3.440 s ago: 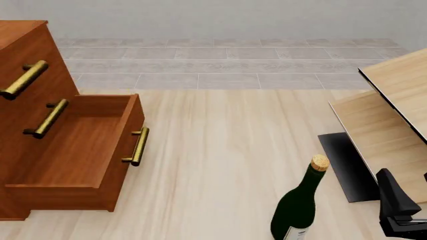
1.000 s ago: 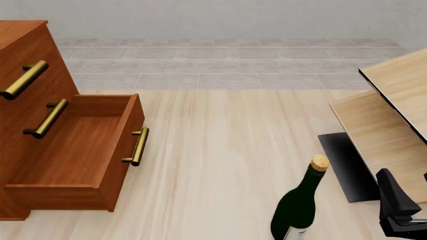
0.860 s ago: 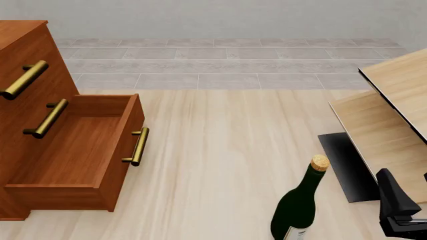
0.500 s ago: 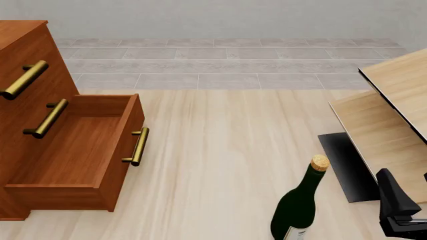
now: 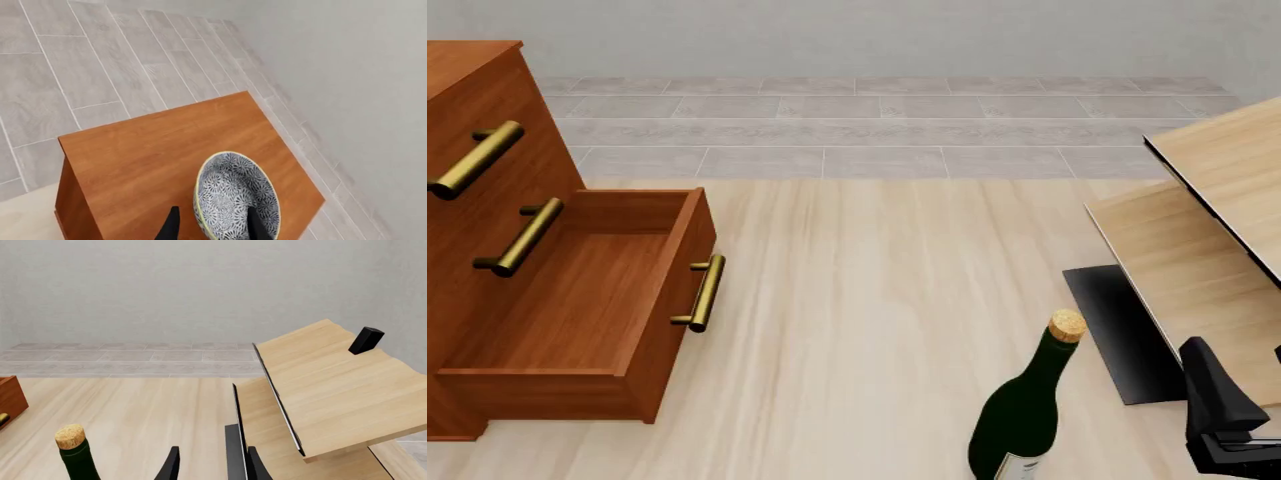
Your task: Put the bowl on top of the cabinet.
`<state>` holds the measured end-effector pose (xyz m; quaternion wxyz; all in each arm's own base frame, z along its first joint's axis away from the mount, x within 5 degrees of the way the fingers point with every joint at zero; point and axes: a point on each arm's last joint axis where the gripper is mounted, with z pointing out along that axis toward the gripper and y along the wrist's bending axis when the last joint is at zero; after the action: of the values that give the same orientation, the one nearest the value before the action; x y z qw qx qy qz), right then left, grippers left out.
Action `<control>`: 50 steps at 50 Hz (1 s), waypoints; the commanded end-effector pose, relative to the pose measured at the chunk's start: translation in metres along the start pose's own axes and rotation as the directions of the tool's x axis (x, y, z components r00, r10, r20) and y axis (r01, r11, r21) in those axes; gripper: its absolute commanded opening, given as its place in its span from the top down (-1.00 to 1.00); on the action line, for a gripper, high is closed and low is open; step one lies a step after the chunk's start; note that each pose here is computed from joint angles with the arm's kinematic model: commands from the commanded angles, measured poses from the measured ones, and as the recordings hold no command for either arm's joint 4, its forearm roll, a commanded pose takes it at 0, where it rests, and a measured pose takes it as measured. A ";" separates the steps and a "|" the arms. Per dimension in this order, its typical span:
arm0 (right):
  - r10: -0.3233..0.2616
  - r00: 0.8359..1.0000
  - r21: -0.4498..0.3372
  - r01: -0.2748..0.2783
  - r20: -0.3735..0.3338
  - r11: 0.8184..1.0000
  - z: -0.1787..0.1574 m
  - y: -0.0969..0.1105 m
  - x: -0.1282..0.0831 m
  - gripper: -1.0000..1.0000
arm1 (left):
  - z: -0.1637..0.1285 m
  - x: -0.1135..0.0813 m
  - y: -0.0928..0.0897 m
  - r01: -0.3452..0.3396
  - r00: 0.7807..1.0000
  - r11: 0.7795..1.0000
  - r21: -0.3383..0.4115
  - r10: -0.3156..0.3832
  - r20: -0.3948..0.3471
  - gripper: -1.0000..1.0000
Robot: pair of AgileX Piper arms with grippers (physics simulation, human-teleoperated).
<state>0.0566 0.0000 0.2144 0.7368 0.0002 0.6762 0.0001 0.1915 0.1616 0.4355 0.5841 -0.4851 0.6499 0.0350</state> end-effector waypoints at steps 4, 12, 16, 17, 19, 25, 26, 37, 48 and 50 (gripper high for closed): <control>0.000 1.000 0.000 0.000 0.000 1.000 0.000 0.000 0.000 -1.00 | -0.026 -0.009 -0.013 0.012 0.999 0.998 0.055 -0.014 0.036 -1.00; 0.000 1.000 0.000 0.000 0.000 1.000 0.000 0.000 0.000 -1.00 | -0.045 -0.016 -0.020 0.032 0.997 0.996 0.088 -0.037 0.061 -1.00; 0.000 1.000 0.000 0.000 0.000 1.000 0.000 0.000 0.000 -1.00 | -0.051 -0.019 -0.022 0.036 0.997 0.995 0.096 -0.043 0.072 -1.00; 0.000 1.000 0.000 0.000 0.000 1.000 0.000 0.000 0.000 -1.00 | -0.055 -0.021 -0.022 0.036 0.995 0.994 0.100 -0.045 0.087 -1.00; 0.000 1.000 0.000 0.000 0.000 1.000 0.000 0.000 0.000 -1.00 | -0.058 -0.023 -0.023 0.039 0.995 0.993 0.107 -0.049 0.090 -1.00; 0.000 1.000 0.000 0.000 0.000 1.000 0.000 0.000 0.000 -1.00 | -0.070 -0.028 -0.025 0.038 0.992 0.992 0.122 -0.052 0.118 -1.00; 0.000 1.000 0.000 0.000 0.000 1.000 0.000 0.000 0.000 -1.00 | -0.075 -0.030 -0.026 0.034 0.989 0.991 0.130 -0.052 0.138 -1.00; 0.000 1.000 0.000 0.000 0.000 1.000 0.000 0.000 0.000 -1.00 | -0.099 -0.035 -0.032 0.018 0.981 0.983 0.185 -0.053 0.184 -1.00; 0.000 1.000 0.000 0.000 0.000 1.000 0.000 0.000 0.000 -1.00 | -0.207 -0.011 -0.035 -0.056 0.935 0.765 0.642 -0.185 0.302 -1.00; 0.000 1.000 0.000 0.000 0.000 1.000 0.000 0.000 0.000 -1.00 | -0.209 -0.002 -0.036 -0.042 0.958 0.708 0.705 -0.173 0.230 -1.00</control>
<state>0.0566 0.0000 0.2144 0.7367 0.0002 0.6762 0.0000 0.1148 0.0653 0.5192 0.7462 -0.3631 0.5561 -0.0457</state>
